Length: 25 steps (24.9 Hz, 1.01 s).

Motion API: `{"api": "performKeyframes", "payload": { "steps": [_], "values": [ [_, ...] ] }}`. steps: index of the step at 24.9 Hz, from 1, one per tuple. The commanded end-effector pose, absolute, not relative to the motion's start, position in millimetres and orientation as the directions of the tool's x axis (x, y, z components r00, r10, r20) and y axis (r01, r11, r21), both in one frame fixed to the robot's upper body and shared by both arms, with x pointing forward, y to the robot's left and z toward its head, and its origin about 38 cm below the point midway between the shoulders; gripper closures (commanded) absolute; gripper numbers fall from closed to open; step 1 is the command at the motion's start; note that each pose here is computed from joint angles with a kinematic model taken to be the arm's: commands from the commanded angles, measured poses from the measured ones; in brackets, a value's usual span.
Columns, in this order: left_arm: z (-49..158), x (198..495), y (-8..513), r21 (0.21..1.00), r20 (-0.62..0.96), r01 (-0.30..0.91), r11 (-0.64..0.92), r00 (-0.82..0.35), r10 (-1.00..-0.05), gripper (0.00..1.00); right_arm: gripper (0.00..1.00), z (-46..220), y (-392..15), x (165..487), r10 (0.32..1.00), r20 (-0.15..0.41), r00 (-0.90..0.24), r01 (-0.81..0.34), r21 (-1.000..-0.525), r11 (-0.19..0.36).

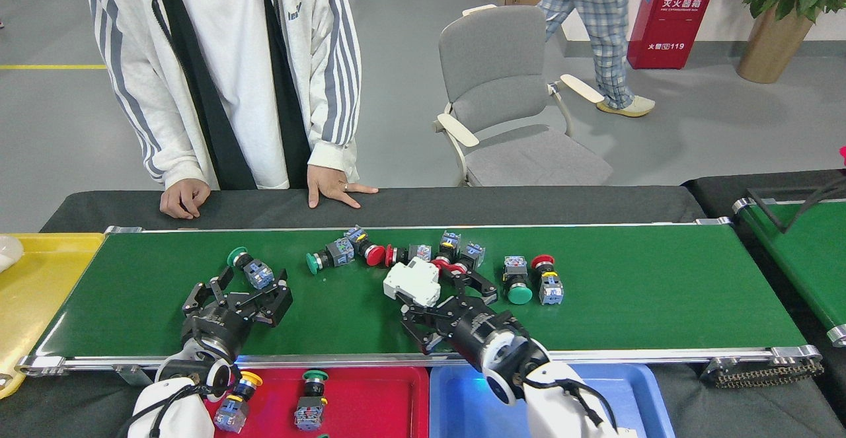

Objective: Pick switch part from conveyor to tray

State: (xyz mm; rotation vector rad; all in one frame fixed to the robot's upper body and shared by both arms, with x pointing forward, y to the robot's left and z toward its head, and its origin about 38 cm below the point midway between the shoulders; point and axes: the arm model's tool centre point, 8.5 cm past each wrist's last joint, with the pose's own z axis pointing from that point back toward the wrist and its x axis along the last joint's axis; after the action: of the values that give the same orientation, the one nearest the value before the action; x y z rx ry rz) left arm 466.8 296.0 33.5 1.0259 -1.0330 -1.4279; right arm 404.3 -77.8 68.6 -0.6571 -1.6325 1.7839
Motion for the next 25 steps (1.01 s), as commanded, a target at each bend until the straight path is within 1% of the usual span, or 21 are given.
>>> {"api": "performKeyframes", "payload": {
  "steps": [1,2,3,4,5,6,7,8,10,11,12,13,14,16,17,18,20,22,23,24,25],
  "values": [
    [42,477,305,0.969,-0.074,0.236,-0.08,-0.031,-0.997,0.05,0.99,84,-106,384,0.644,0.036,-0.764,-0.063,-0.998,-0.019],
    [42,482,306,0.967,-0.073,0.242,-0.073,-0.009,-0.997,0.11,0.97,79,-129,366,0.603,0.046,-0.796,-0.074,-0.997,-0.022],
    [42,484,308,0.966,-0.073,0.248,-0.068,0.011,-0.997,0.21,0.93,75,-143,352,0.57,0.06,-0.82,-0.085,-0.996,-0.018],
    [41,486,310,0.965,-0.074,0.254,-0.064,0.028,-0.997,0.33,0.82,70,-158,338,0.535,0.077,-0.841,-0.098,-0.995,-0.011],
    [40,487,312,0.965,-0.07,0.257,-0.058,0.039,-0.997,0.48,0.52,63,-169,326,0.522,0.095,-0.848,-0.116,-0.993,-0.007],
    [41,487,315,0.967,-0.065,0.249,-0.052,0.044,-0.997,0.64,0.22,58,-177,320,0.524,0.113,-0.844,-0.131,-0.991,0.003],
    [41,487,316,0.971,-0.059,0.235,-0.046,0.05,-0.997,0.73,0.0,53,-186,314,0.545,0.128,-0.829,-0.147,-0.989,0.008],
    [43,486,318,0.976,-0.052,0.216,-0.039,0.054,-0.997,0.81,0.0,49,-192,311,0.56,0.138,-0.817,-0.16,-0.987,0.009],
    [43,484,317,0.984,-0.023,0.179,-0.014,0.047,-0.999,0.88,0.0,49,-195,311,0.574,0.141,-0.807,-0.16,-0.987,0.017],
    [40,481,316,0.986,-0.01,0.168,-0.004,0.039,-0.999,0.91,0.0,52,-195,314,0.591,0.143,-0.794,-0.152,-0.988,0.034],
    [34,475,315,0.986,0.004,0.169,0.007,0.018,-1.0,0.92,0.0,54,-197,319,0.636,0.154,-0.756,-0.144,-0.987,0.068],
    [31,467,317,0.986,0.001,0.169,-0.002,-0.014,-1.0,0.94,0.0,51,-196,320,0.693,0.183,-0.697,-0.151,-0.983,0.107],
    [32,461,319,0.987,-0.007,0.161,-0.013,-0.042,-0.999,0.94,0.0,49,-197,322,0.738,0.202,-0.644,-0.154,-0.979,0.133],
    [35,433,313,0.991,-0.025,0.123,-0.045,-0.165,-0.986,0.94,0.03,51,-202,329,0.857,0.227,-0.464,-0.133,-0.974,0.186],
    [35,411,308,0.992,-0.037,0.106,-0.067,-0.262,-0.964,0.94,0.03,52,-206,331,0.906,0.234,-0.352,-0.12,-0.972,0.204],
    [41,390,302,0.993,-0.048,0.081,-0.082,-0.359,-0.932,0.93,0.03,54,-211,330,0.94,0.236,-0.248,-0.095,-0.971,0.219],
    [48,349,291,0.995,-0.052,0.05,-0.09,-0.512,-0.857,0.92,0.03,59,-219,327,0.971,0.227,-0.076,-0.024,-0.974,0.226],
    [45,314,294,0.993,-0.059,0.058,-0.104,-0.522,-0.851,0.9,0.03,60,-228,321,0.979,0.2,0.038,0.026,-0.98,0.199],
    [44,296,294,0.991,-0.062,0.067,-0.114,-0.528,-0.847,0.84,0.03,56,-232,316,0.98,0.18,0.082,0.028,-0.984,0.178],
    [43,285,293,0.991,-0.057,0.073,-0.113,-0.532,-0.845,0.74,0.03,52,-235,311,0.98,0.171,0.106,0.017,-0.985,0.17],
    [40,273,291,0.99,-0.048,0.088,-0.112,-0.535,-0.844,0.51,0.03,46,-239,304,0.98,0.156,0.127,0.0,-0.987,0.158]
  ]
}}
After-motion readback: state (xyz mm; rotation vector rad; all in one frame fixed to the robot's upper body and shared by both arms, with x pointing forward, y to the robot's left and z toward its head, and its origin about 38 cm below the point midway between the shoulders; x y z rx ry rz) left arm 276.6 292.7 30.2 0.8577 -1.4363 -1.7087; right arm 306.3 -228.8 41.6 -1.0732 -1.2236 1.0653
